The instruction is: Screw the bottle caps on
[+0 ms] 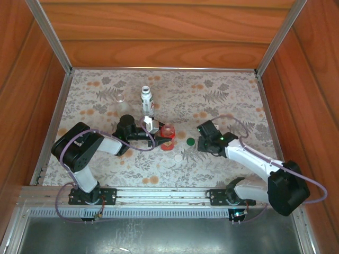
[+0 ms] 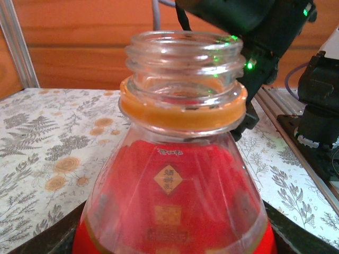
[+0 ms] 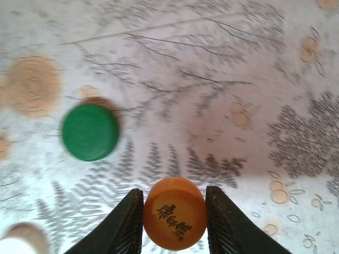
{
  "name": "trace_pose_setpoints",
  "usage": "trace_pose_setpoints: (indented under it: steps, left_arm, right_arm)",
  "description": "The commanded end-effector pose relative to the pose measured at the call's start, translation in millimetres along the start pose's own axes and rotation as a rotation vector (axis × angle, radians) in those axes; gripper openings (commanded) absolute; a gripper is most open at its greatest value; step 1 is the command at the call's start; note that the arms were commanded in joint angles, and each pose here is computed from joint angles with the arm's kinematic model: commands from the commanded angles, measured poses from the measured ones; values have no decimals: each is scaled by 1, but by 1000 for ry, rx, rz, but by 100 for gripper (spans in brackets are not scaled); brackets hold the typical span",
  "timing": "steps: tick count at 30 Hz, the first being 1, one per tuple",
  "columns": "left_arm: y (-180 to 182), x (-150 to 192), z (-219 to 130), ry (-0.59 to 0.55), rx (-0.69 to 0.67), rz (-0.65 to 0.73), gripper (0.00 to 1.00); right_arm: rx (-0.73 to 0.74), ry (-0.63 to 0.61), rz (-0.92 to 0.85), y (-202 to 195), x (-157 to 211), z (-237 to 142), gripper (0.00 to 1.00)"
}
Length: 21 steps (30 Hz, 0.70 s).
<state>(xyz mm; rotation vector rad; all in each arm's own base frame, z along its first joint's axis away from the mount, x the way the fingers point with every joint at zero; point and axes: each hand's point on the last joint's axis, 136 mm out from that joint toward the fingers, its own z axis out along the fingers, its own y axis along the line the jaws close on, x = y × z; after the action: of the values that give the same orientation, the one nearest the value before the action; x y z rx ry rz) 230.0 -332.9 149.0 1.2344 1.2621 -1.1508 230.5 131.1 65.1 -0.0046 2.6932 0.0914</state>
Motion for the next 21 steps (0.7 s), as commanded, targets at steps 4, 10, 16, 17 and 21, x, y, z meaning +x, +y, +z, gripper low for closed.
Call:
trace_pose_setpoints:
  steps: [4, 10, 16, 17, 21]
  left_arm:
    - [-8, 8, 3, 13, 36, -26, 59]
    - [-8, 10, 3, 18, 34, -28, 59]
    - [-7, 11, 4, 19, 39, -29, 59]
    - [-7, 11, 4, 18, 40, -30, 59]
    - [-7, 13, 5, 21, 43, -29, 59]
  right_arm:
    - [-31, 61, -198, 28, -11, -31, 33]
    - [-97, 63, -288, 57, -33, -68, 32]
    - [-157, 29, -378, 87, -58, -106, 33]
    - [-169, 18, -392, 93, -63, -113, 33]
    - [-189, -44, -435, 109, -80, -134, 33]
